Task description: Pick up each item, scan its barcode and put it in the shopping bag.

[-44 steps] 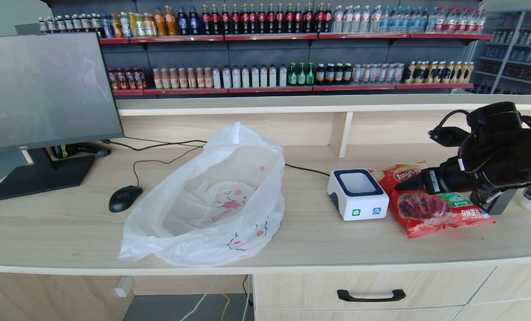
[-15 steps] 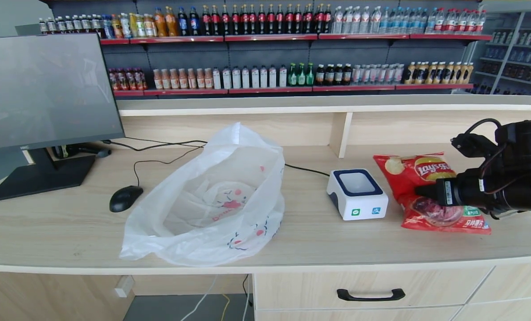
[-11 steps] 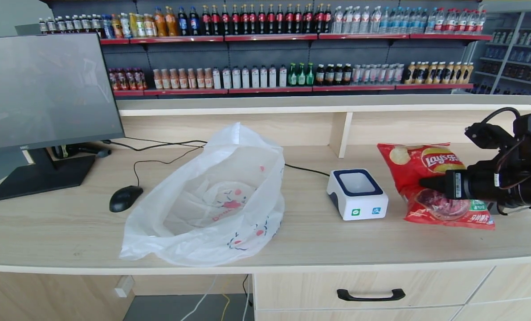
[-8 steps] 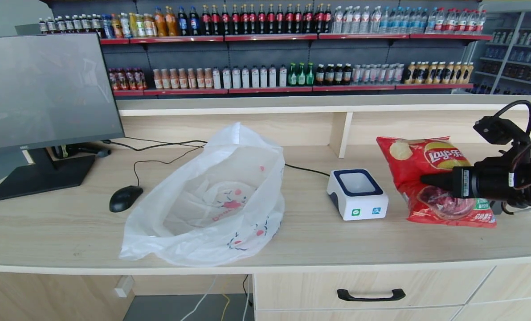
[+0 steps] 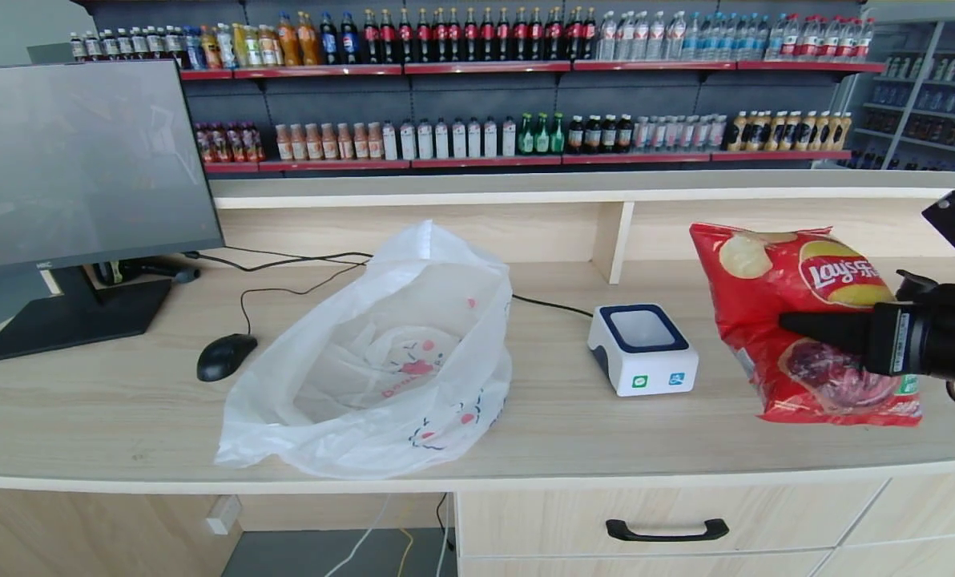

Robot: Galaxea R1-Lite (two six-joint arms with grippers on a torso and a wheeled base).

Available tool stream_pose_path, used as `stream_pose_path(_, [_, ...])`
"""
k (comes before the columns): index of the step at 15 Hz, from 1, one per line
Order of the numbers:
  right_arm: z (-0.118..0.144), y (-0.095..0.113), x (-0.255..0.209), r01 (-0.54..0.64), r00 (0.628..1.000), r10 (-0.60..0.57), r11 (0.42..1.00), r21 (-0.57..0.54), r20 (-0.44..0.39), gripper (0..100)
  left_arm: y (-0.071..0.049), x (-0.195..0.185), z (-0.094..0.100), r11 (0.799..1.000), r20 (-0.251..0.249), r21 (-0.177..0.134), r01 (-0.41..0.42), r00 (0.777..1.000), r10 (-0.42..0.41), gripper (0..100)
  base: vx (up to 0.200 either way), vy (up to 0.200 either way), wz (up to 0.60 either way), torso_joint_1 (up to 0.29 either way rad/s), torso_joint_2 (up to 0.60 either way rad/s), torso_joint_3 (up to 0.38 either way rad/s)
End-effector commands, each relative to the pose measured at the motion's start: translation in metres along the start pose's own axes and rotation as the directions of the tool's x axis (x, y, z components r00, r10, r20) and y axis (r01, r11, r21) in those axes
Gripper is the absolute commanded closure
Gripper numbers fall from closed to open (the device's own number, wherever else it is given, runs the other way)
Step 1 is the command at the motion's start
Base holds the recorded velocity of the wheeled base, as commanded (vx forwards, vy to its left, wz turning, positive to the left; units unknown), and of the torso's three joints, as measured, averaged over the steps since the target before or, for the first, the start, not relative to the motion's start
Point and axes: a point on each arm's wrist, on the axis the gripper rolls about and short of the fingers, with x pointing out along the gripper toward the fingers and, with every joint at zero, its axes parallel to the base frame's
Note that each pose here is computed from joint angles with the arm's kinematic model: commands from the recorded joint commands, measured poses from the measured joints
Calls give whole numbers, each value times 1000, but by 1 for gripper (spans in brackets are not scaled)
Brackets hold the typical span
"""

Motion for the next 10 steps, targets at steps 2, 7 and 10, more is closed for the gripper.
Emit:
stream_pose_path(2, [-10, 24, -31, -85, 995, 82, 995, 57, 64, 100, 0, 0, 0, 1000, 0, 0, 0, 1000, 0, 0, 0, 0, 0, 0, 0, 0])
stream_pose_path(7, [-60, 31, -24, -275, 958, 239, 923, 270, 159, 100, 0, 0, 0, 1000, 0, 0, 0, 1000, 0, 0, 0, 0, 0, 0, 0, 0])
stream_pose_path(10, [-98, 44, -31, -416, 908, 362, 839, 350, 212, 100, 0, 0, 0, 1000, 0, 0, 0, 1000, 0, 0, 0, 0, 0, 0, 0, 0])
